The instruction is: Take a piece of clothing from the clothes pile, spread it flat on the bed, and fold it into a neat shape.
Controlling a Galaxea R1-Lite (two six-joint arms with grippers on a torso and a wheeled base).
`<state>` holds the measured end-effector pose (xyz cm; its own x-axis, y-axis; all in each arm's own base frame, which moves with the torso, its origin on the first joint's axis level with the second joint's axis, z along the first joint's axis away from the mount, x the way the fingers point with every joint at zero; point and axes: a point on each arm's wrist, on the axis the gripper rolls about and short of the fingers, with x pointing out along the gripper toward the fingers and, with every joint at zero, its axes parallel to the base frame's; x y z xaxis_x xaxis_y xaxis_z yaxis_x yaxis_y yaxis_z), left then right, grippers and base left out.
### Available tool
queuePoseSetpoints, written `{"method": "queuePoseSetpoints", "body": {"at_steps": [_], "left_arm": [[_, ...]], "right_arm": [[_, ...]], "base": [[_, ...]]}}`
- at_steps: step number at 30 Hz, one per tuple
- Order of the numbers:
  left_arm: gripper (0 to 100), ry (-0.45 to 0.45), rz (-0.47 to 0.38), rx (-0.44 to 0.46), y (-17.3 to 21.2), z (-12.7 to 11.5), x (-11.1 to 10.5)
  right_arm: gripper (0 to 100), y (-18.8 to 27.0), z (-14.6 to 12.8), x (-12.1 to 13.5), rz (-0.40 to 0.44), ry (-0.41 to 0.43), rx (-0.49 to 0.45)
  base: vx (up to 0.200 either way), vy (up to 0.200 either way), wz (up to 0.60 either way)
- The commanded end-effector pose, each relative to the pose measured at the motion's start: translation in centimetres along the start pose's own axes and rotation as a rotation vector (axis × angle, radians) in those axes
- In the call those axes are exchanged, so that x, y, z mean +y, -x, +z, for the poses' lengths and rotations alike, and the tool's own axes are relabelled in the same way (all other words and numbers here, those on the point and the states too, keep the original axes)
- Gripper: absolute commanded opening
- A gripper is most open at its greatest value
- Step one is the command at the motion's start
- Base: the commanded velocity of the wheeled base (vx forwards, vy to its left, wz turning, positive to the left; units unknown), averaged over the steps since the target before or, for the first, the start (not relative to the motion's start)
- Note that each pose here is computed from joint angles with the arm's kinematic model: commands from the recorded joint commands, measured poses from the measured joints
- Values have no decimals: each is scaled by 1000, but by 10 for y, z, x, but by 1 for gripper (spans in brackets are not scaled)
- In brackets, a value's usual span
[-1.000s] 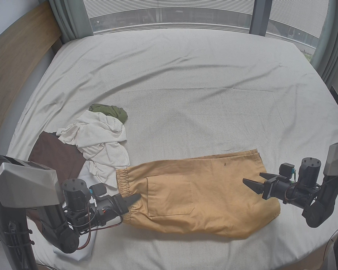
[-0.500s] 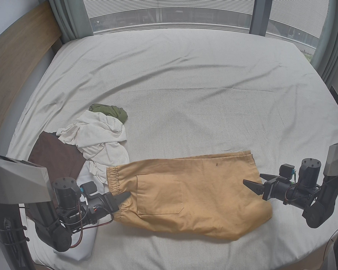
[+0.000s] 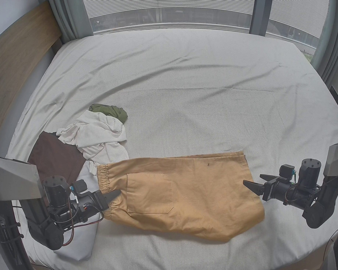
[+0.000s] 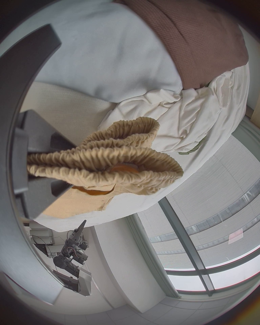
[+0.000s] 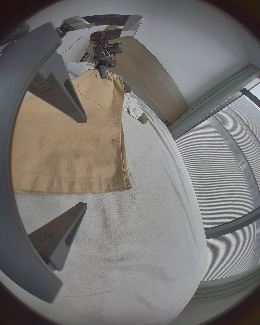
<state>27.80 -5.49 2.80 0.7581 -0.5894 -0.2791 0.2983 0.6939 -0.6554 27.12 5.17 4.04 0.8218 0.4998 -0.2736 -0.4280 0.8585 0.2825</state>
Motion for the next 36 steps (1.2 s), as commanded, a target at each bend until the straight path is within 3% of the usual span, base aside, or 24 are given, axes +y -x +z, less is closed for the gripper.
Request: {"method": "queuePoseSetpoints", "body": {"at_steps": [1, 7, 15, 21, 29, 36], "left_arm": [[0, 7, 5, -24, 7, 8, 6], [0, -1, -28, -30, 12, 13, 2], [0, -42, -132, 25, 4, -2, -37], [0, 39, -234, 62, -6, -9, -70], [0, 22, -307, 94, -21, -17, -88], [0, -4, -384, 116, -37, -25, -109]], "right_arm": [[100, 0, 0, 1, 3, 1, -1], [100, -1, 1, 2, 8, 4, -4], [100, 0, 3, 5, 17, 10, -12], [100, -1, 2, 7, 27, 12, -7], [100, 1, 9, 11, 39, 23, -34], [100, 9, 28, 22, 67, 45, -110]], "base": [[0, 0, 0], [0, 0, 0], [0, 0, 0], [0, 0, 0], [0, 0, 0], [0, 0, 0]]}}
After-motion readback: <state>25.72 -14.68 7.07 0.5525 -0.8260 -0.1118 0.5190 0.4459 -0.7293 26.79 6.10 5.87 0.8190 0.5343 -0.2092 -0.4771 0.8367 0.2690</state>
